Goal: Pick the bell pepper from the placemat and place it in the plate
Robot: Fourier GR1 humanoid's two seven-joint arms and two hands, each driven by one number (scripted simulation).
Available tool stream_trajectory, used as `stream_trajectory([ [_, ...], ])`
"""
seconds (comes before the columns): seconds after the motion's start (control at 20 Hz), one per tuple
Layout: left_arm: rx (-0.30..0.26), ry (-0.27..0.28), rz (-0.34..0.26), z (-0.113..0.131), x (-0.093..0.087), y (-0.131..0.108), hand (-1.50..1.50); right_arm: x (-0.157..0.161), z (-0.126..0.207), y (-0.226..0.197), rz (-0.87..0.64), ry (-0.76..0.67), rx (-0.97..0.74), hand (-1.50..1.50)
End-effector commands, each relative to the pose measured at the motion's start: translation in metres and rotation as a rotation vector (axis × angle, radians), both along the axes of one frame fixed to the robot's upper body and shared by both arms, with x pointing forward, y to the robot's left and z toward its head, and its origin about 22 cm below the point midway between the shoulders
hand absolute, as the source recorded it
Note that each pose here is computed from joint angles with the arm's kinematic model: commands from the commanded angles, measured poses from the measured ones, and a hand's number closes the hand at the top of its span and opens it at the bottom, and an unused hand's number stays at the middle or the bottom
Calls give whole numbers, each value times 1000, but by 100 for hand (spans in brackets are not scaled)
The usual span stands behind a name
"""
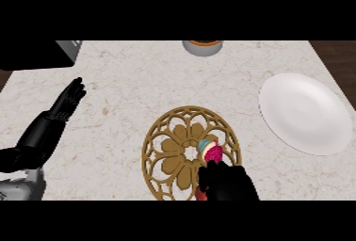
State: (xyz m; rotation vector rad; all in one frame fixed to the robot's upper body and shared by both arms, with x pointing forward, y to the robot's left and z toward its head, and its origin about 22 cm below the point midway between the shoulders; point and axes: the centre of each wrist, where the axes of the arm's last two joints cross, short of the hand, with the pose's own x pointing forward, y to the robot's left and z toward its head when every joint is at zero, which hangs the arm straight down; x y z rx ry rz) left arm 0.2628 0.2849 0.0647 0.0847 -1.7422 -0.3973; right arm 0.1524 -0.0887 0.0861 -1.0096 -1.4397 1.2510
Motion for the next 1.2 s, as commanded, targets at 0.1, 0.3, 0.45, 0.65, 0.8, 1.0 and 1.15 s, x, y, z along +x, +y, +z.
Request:
stream_trajectory([
  [0.1,3,-9,-5,3,2,8,0,-27,39,-37,-274,-155,60,150],
  [0.3,7,-26,-45,12,4,-1,0,-27,47,-57,-343,-215,44,150],
  [0.45,-3,-15,-53,24,9,-1,0,-19,43,-69,-392,-221,64,150],
  [0.65,-9,-21,-75,13,1,-11,0,7,45,-90,-435,-219,106,150],
  [0.8,-7,-23,-86,4,-1,-18,0,30,45,-114,-468,-244,151,150],
  [1.0,-13,-22,-84,2,9,-19,0,57,24,-136,-476,-301,212,150],
  [1.15,-14,-36,-63,5,2,-23,0,75,18,-184,-511,-340,176,150],
])
